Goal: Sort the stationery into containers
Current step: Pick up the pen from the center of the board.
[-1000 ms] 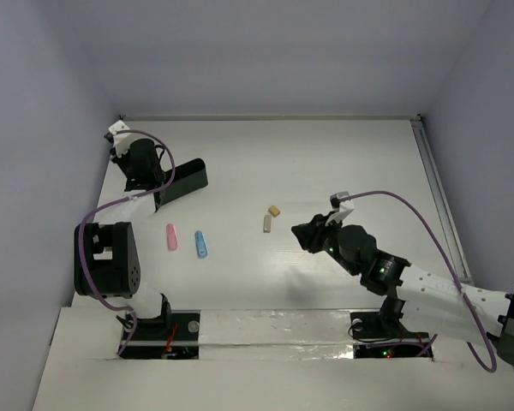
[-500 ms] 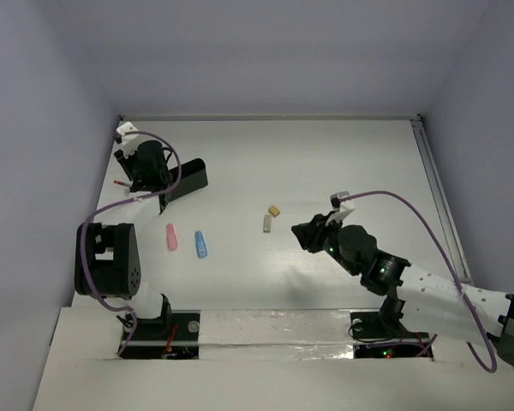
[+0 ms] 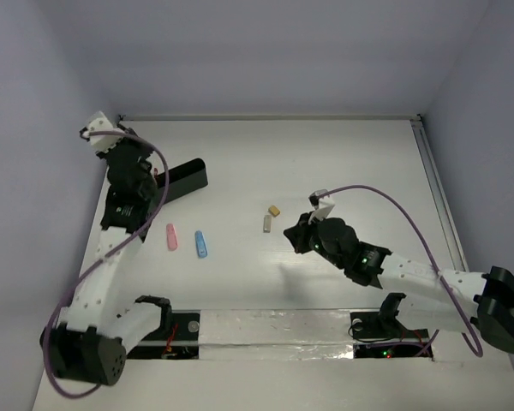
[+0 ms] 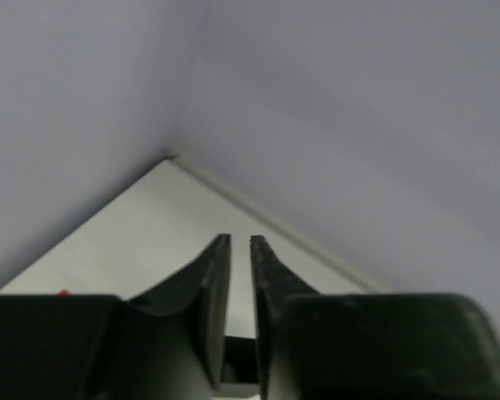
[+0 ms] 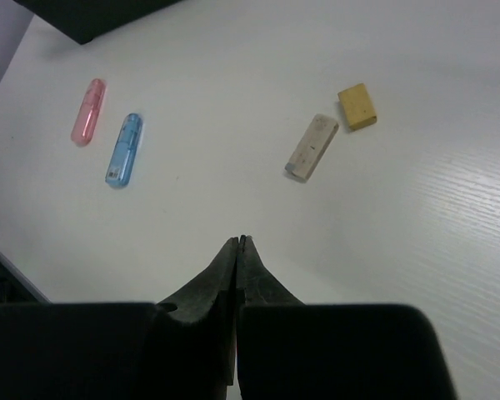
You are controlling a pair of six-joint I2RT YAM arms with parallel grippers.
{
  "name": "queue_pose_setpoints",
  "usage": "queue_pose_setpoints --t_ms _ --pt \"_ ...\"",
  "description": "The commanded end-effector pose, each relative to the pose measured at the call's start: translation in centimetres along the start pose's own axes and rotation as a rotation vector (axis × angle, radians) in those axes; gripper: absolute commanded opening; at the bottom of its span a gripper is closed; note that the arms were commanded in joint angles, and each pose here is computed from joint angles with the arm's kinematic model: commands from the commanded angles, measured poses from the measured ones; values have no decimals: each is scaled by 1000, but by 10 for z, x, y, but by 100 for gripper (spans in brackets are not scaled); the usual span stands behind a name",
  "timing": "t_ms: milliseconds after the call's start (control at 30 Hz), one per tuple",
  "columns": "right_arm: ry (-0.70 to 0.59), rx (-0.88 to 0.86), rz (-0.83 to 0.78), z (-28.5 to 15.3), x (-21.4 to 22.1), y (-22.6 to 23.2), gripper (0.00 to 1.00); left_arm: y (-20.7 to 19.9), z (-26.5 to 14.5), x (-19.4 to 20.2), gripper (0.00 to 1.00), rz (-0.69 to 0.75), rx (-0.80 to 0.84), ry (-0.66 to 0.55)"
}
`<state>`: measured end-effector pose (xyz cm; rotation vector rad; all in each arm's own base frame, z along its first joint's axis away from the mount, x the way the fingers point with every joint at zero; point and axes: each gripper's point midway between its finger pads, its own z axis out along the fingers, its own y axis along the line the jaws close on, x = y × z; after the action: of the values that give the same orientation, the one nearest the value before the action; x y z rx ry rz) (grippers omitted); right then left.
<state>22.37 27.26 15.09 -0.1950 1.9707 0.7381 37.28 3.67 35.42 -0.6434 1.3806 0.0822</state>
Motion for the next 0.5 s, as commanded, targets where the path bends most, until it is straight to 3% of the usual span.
queue_pose_setpoints --t_ms 0,33,67,200,333,467 --pt "-1 -63 11 9 -16 27 0 -27 -42 -15 10 -106 208 94" --pt "7 -59 15 12 -15 28 0 -25 -59 -27 2 -130 248 81" --pt "18 -60 14 15 -13 30 0 -25 -69 -11 0 -114 292 140" --pt "87 -51 -21 41 -2 38 0 -19 -113 11 0 -76 429 234" --pt "166 -131 -31 75 10 67 0 -7 -145 20 0 -51 507 253" --pt "264 -213 -51 122 30 107 5 4 -150 31 13 15 517 236"
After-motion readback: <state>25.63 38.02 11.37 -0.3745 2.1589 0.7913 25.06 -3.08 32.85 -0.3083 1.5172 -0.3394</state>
